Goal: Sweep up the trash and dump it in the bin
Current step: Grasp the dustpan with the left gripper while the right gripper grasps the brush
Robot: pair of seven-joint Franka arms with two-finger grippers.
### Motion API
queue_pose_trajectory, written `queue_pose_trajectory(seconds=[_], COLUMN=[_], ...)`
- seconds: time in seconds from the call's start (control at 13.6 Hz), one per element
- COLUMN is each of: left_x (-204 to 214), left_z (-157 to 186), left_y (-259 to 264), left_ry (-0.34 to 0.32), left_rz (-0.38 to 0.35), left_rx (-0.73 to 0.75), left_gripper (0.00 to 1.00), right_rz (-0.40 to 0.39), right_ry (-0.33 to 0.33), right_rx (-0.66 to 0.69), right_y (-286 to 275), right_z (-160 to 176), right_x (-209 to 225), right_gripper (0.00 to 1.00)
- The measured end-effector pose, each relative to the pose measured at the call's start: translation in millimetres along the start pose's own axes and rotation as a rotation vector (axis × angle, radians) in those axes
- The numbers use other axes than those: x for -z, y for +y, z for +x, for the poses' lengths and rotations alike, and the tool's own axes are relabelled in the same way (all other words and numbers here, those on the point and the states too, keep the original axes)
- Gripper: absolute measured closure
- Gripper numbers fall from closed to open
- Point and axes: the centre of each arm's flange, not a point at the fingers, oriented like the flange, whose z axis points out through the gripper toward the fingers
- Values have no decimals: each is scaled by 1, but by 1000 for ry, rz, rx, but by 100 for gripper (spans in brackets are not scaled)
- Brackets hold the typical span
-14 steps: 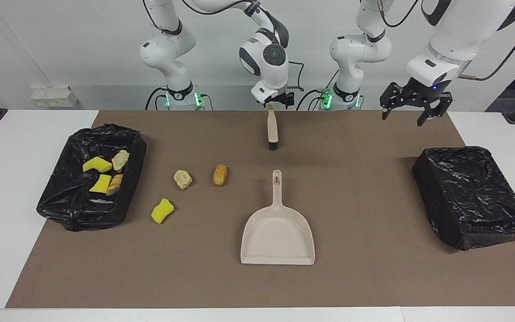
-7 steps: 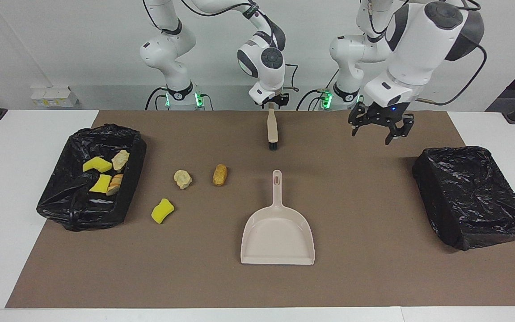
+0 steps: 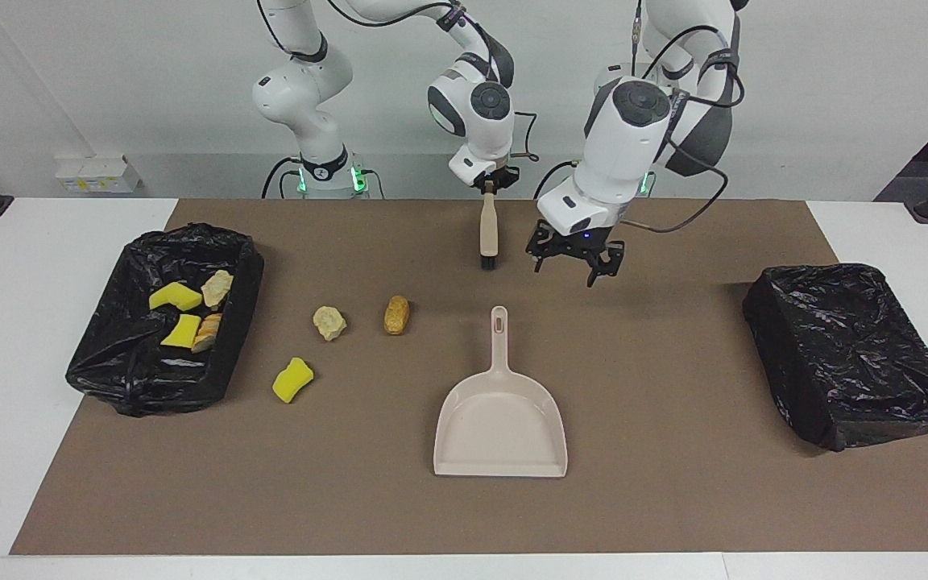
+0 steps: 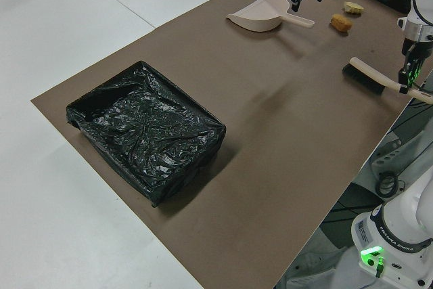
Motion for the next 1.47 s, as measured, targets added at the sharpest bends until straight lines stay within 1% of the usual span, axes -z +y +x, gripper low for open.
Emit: queue_pose_trajectory(seconds=[0.07, 0.15, 0.22, 0.29, 0.44, 0.51, 0.66, 0.73, 0.81, 0.88, 0.95, 1.03, 1.1, 1.17, 1.25, 1.32, 1.47], left_x=[-15, -31, -49, -64, -88, -99, -120, -128, -130, -131, -131, -130, -130, -130, -131, -131, -124], left_z=[5, 10, 15, 19, 26, 28, 28, 32, 37, 42, 45, 47, 48, 48, 48, 47, 47], left_y=[5, 9, 14, 23, 40, 45, 58, 64, 66, 66, 65, 63, 61, 60, 59, 57, 51], left_ry=[11, 21, 38, 61, 98, 94, 80, 93, 105, 114, 121, 131, 145, 151, 149, 139, 109], left_rz=[-7, 6, 26, 28, -2, -11, 2, 21, 32, 36, 40, 54, 82, 99, 113, 128, 168], left_rx=[-1, 0, 22, 57, 117, 129, 133, 138, 142, 144, 143, 132, 109, 95, 87, 83, 25], left_gripper=[0, 0, 0, 0, 0, 0, 0, 0, 0, 8, 23, 35, 52, 60, 60, 67, 68], right_rz=[0, -5, -24, -44, -78, -79, -108, -135, -143, -140, -149, -182, -232, -268, -304, -342, -423], right_ry=[0, -6, -29, -54, -89, -101, -85, -72, -61, -48, -31, -10, 13, 24, 40, 62, 98], right_rx=[-1, -4, -3, -4, -9, -12, -18, -26, -31, -36, -31, -5, 30, 45, 58, 73, 86], right_y=[0, 2, 8, 16, 45, 68, 111, 132, 149, 167, 186, 205, 223, 238, 255, 270, 290], right_z=[0, 1, 2, 4, 15, 24, 39, 47, 56, 69, 84, 98, 112, 124, 137, 151, 174], right_x=[0, 1, 3, 7, 33, 56, 91, 103, 112, 120, 128, 135, 141, 145, 149, 154, 166], right_gripper=[74, 74, 74, 74, 74, 74, 74, 74, 74, 74, 74, 74, 74, 74, 74, 74, 74])
